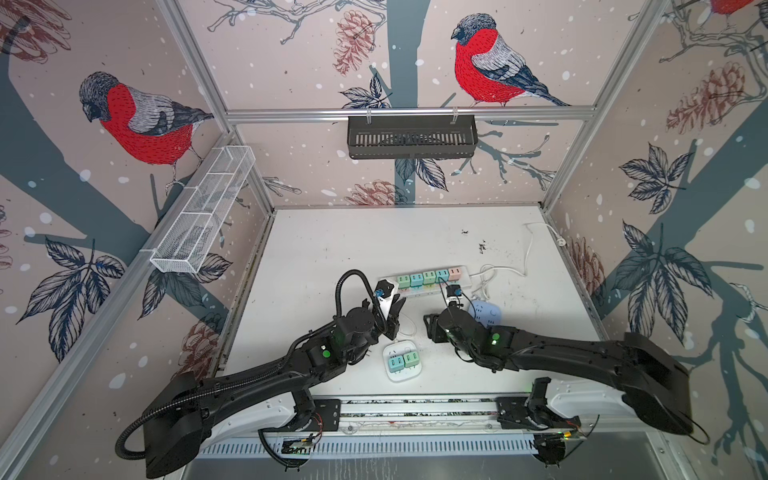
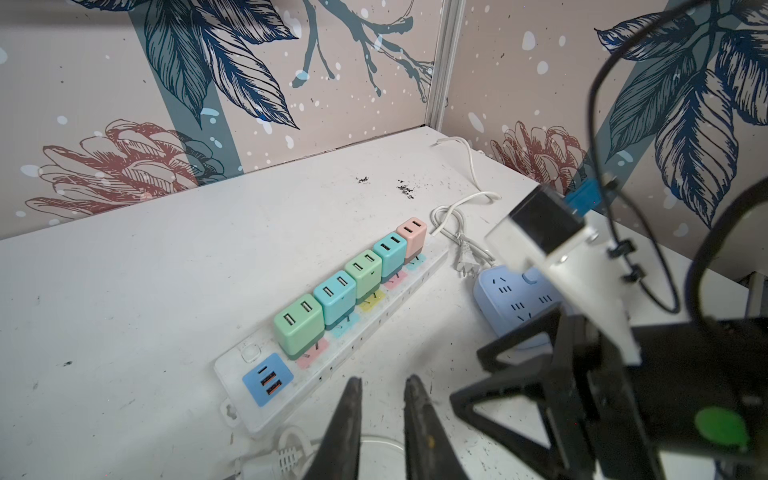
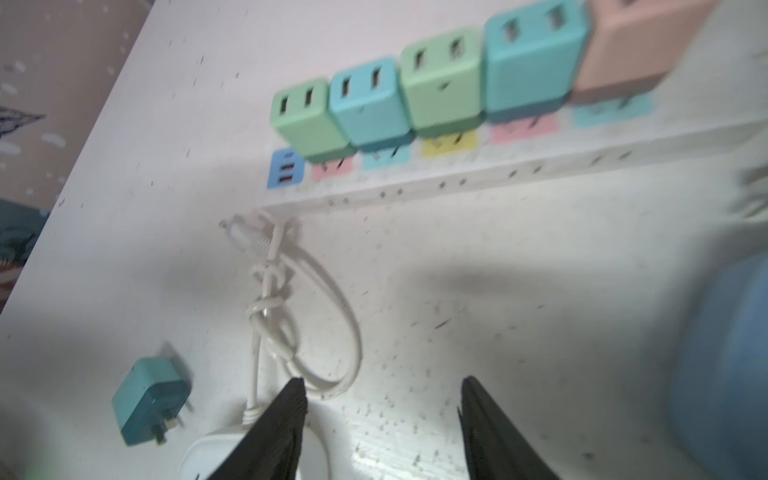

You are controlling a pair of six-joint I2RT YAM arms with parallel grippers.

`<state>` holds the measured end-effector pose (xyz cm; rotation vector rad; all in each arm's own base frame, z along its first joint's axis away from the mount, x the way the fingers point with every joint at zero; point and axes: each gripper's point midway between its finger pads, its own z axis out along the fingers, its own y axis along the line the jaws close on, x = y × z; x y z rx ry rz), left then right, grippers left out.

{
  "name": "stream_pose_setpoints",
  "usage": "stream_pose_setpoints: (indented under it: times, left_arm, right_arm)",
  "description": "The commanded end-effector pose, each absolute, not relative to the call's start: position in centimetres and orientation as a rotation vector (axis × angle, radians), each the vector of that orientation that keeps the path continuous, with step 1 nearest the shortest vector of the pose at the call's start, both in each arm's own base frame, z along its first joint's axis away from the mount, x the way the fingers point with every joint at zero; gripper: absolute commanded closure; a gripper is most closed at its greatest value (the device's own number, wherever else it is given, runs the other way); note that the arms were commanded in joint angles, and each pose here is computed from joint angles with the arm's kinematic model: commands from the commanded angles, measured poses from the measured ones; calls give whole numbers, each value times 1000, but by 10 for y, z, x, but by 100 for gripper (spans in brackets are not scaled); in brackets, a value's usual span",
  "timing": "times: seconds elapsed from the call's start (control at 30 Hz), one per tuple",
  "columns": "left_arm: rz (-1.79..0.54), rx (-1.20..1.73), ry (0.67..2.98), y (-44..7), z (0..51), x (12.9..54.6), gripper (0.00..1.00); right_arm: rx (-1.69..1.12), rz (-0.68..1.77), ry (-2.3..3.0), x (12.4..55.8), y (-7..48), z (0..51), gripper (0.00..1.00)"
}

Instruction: Insert the plug

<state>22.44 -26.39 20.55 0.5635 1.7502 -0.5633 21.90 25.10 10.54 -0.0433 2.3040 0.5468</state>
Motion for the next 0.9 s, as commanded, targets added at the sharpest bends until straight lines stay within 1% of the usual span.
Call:
stream_pose_setpoints:
  times: [0.0,0.07,0.13,0.17,0.2,0.3,0.4,0.5,0.63,0.8,0.87]
  left_arm:
    - [-579,527,1720,-264,217,227,79]
    - [-583,529,1721,-264,217,227,79]
    - [-591,532,1719,-265,217,226,79]
    - [-593,532,1719,-265,218,226,79]
    - [-595,532,1719,-265,218,226,79]
    - [-594,530,1715,-264,219,226,79]
    - [-590,527,1716,-263,219,226,79]
    - [-594,529,1717,-264,218,225,79]
    - [-600,532,1717,-265,219,225,79]
    - [-605,530,1718,-266,219,225,78]
    - [-608,540,1716,-267,219,224,78]
  right_arm:
    - [114,299,2277,231,184,113,31]
    - [173,268,2255,236,159,125,21]
    - [201,264,2248,242,141,135,17]
    - [220,258,2253,244,132,139,11]
    - [226,253,2255,248,125,143,10]
    - [271,200,2275,261,100,149,10]
    - [276,176,2311,277,88,146,10]
    - [293,135,2378,291,79,128,10]
    - [283,124,2505,305,81,98,12]
    - [245,109,2626,319,91,63,18]
    - [244,89,2647,323,91,53,19]
